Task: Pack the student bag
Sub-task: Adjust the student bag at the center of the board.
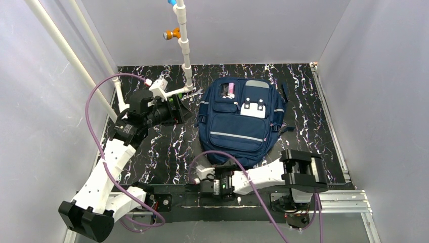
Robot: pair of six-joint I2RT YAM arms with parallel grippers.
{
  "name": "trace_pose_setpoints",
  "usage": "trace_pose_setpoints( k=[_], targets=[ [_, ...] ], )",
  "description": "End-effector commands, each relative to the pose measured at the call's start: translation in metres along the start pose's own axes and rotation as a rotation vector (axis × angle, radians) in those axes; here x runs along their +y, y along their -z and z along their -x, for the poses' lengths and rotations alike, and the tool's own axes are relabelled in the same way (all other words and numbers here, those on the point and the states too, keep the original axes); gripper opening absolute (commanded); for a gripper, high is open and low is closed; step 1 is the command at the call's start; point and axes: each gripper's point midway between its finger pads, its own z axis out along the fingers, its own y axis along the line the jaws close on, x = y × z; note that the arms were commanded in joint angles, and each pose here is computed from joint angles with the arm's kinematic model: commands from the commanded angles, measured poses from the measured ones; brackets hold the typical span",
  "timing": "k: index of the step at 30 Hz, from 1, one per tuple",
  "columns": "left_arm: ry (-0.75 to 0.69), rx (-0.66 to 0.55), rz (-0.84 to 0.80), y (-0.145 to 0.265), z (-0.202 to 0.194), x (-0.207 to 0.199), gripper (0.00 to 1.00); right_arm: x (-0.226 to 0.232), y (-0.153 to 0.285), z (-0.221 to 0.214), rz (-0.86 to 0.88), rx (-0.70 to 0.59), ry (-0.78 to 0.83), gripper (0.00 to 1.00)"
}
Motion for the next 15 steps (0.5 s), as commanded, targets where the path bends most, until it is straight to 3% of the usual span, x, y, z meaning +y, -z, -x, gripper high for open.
trace_pose_setpoints(
  k=[1,3,6,9,15],
  targets=[
    [-0.047,-0.07,0.039,0.022,0.01,0.0,0.71,-0.152,0.041,0.006,-0.353,-0.006,-0.449,0.01],
    [-0.056,-0.109,0.058,0.029,0.017,0.001,0.71,-0.203,0.043,-0.004,-0.36,0.013,-0.588,0.01],
    [-0.067,-0.153,0.064,0.037,0.026,-0.002,0.71,-0.289,0.056,-0.015,-0.398,-0.087,-0.814,0.01],
    [-0.075,-0.164,0.046,0.04,0.031,-0.009,0.71,-0.37,0.083,-0.029,-0.557,-0.178,-0.968,0.01],
    [-0.073,-0.156,0.015,0.04,0.035,-0.017,0.71,-0.5,0.103,-0.054,-0.761,-0.232,-1.048,0.01]
  ],
)
